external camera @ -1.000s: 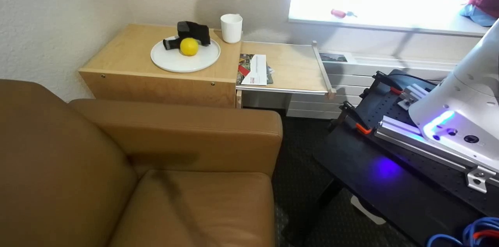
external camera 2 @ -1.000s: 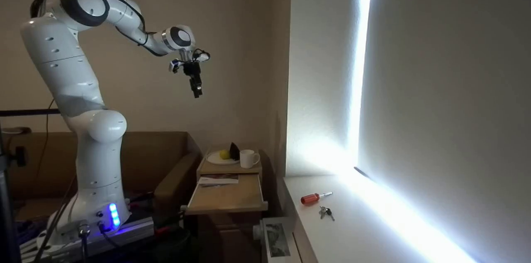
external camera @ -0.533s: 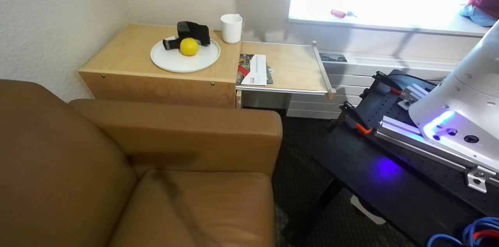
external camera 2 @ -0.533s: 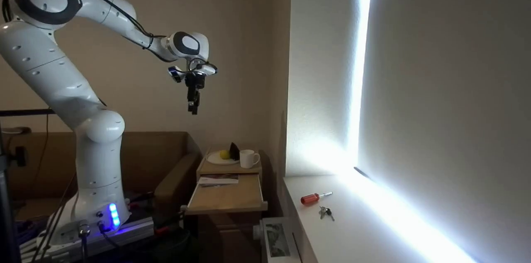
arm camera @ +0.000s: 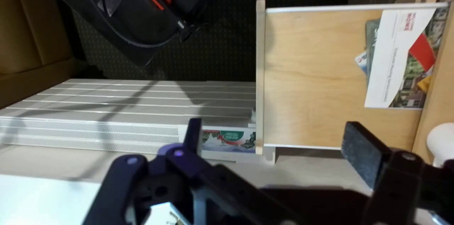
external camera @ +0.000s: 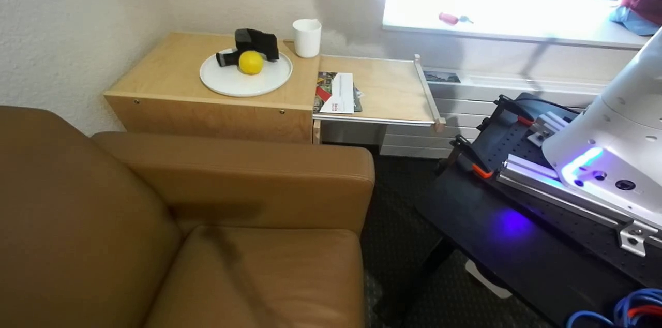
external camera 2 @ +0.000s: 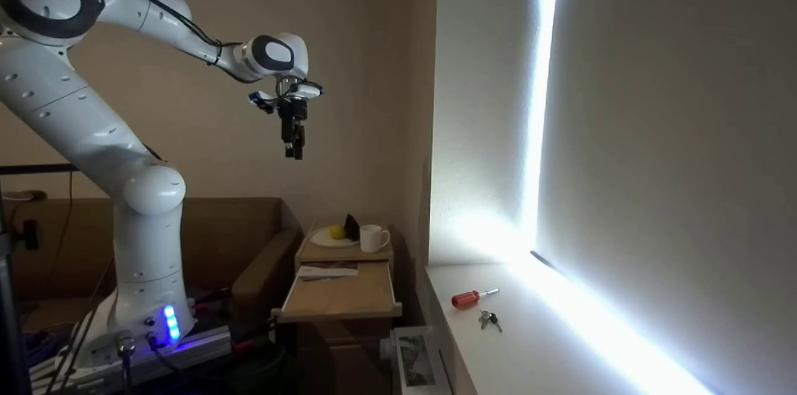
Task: Close the sliding tray
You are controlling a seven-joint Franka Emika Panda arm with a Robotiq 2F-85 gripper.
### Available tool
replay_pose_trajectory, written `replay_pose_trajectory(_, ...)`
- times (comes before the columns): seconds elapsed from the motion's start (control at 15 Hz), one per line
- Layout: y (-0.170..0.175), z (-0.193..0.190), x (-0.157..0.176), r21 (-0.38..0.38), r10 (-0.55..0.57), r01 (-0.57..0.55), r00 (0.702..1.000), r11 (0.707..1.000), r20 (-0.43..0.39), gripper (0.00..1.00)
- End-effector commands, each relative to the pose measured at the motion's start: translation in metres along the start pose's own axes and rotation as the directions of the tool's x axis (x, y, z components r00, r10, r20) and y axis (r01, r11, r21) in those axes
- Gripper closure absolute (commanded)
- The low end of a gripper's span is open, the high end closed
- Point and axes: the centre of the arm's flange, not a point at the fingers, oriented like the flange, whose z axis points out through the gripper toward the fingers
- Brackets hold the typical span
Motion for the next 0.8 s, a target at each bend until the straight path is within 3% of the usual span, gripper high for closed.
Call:
replay_pose_trajectory(0.0, -0.009, 0.082, 0.041, -0.087, 0.147, -0.155, 0.984, 0.984, -0.099, 0.00)
replay_pose_trajectory(0.13, 0.004, 0.125, 0.065, -0.147, 0.232, -0.248, 0.966, 0.958, -0.117, 0.00)
replay_pose_trajectory(0.33, 0.027, 0.193, 0.102, -0.251, 0.362, -0.376, 0.926, 0.892, -0.103, 0.00)
replay_pose_trajectory(0.73, 0.064, 0.326, 0.164, -0.434, 0.606, -0.530, 0.794, 0.728, 0.047, 0.00)
